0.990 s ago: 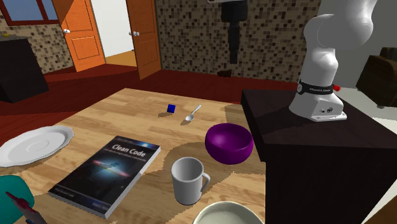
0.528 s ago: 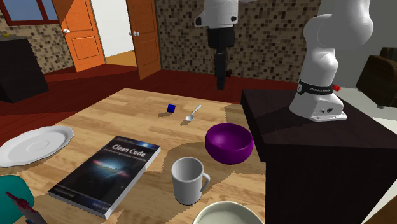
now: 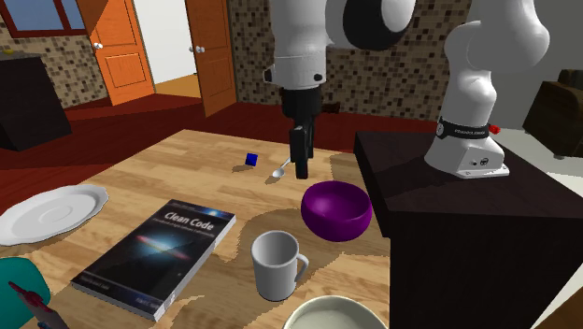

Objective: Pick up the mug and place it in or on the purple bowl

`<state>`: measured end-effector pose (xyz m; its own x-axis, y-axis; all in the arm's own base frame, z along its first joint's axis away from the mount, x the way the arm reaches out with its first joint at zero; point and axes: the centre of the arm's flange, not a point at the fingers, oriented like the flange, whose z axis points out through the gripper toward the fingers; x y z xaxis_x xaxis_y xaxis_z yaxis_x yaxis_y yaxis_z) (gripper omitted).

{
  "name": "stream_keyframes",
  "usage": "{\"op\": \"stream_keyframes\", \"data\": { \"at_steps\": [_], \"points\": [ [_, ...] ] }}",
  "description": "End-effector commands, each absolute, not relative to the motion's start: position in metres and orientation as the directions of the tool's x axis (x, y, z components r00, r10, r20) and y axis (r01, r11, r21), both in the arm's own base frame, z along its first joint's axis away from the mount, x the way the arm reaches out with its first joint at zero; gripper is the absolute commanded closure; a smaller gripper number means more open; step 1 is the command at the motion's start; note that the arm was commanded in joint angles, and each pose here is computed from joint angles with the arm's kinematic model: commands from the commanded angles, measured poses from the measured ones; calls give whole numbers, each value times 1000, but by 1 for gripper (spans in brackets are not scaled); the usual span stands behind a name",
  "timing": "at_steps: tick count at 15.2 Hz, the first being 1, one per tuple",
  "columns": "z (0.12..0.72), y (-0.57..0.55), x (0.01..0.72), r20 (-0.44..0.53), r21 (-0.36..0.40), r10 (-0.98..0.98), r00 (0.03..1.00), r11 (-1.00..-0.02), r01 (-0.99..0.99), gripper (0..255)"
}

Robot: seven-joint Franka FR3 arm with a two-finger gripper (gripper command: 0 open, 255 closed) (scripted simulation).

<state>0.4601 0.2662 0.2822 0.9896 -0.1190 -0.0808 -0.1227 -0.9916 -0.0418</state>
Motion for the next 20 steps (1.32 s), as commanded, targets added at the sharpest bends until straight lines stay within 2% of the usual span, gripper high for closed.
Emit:
{"op": "stream_keyframes", "data": {
  "at_steps": [1,9,20],
  "points": [
    [262,284,469,-81,-48,-123,989,-991,-127,0],
    [192,348,510,-86,-67,-134,987,-988,-140,0],
    [152,351,507,-86,-67,-134,987,-988,-140,0]
  ]
}}
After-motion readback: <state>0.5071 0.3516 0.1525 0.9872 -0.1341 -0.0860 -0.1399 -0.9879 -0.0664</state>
